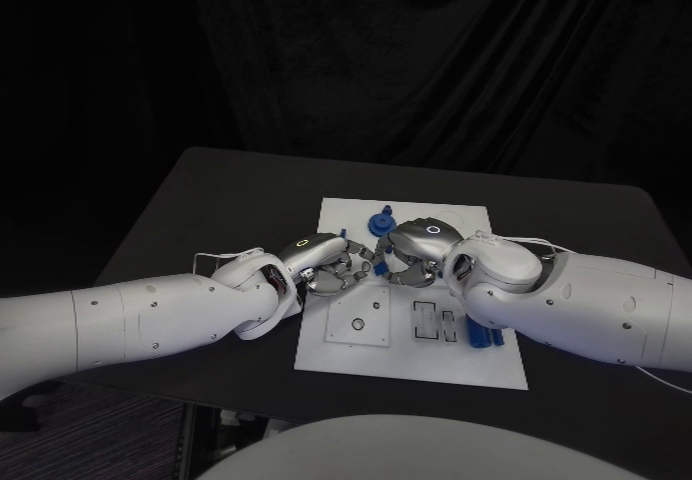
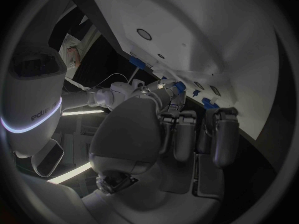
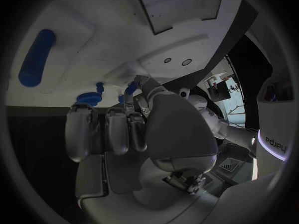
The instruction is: Assemble the parts on the task board
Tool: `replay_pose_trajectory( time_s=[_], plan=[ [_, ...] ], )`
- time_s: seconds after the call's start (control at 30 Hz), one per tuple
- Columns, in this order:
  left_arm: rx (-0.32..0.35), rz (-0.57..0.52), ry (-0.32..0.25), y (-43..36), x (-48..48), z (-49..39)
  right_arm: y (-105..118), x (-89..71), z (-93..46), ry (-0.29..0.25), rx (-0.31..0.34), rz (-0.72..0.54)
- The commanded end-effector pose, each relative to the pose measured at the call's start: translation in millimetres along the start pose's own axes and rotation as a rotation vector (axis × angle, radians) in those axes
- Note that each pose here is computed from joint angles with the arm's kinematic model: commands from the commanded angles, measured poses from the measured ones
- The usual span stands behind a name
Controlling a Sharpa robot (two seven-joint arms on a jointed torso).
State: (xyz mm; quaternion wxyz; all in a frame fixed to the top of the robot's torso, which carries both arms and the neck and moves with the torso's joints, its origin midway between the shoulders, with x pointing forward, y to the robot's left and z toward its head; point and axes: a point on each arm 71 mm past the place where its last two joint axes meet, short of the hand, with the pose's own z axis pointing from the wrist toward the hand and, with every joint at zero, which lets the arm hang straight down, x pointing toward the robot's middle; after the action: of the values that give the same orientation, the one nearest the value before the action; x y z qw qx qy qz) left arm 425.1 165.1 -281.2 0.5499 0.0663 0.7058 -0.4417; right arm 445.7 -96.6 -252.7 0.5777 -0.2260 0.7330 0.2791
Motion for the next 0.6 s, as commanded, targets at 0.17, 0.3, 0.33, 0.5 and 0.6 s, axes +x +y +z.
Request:
replay_pose_trajectory(
  time_s=[0.17,0.3,0.33,0.5,0.6],
  plan=[
    [-0.023,-0.008,0.047,1.6,5.1,2.8,-1.5,-1.1,-0.4,-0.017,0.023,0.002],
    [-0.035,-0.009,0.056,2.7,6.1,4.0,-2.0,-1.7,-0.8,-0.026,0.028,0.004],
    [-0.036,-0.009,0.057,2.8,6.3,4.2,-2.1,-1.8,-0.8,-0.028,0.029,0.005],
    [-0.043,-0.009,0.061,3.2,7.1,5.2,-2.4,-2.3,-1.4,-0.034,0.033,0.007],
    [-0.044,-0.01,0.063,3.2,7.5,5.5,-2.9,-2.3,-1.7,-0.033,0.037,0.007]
  ],
)
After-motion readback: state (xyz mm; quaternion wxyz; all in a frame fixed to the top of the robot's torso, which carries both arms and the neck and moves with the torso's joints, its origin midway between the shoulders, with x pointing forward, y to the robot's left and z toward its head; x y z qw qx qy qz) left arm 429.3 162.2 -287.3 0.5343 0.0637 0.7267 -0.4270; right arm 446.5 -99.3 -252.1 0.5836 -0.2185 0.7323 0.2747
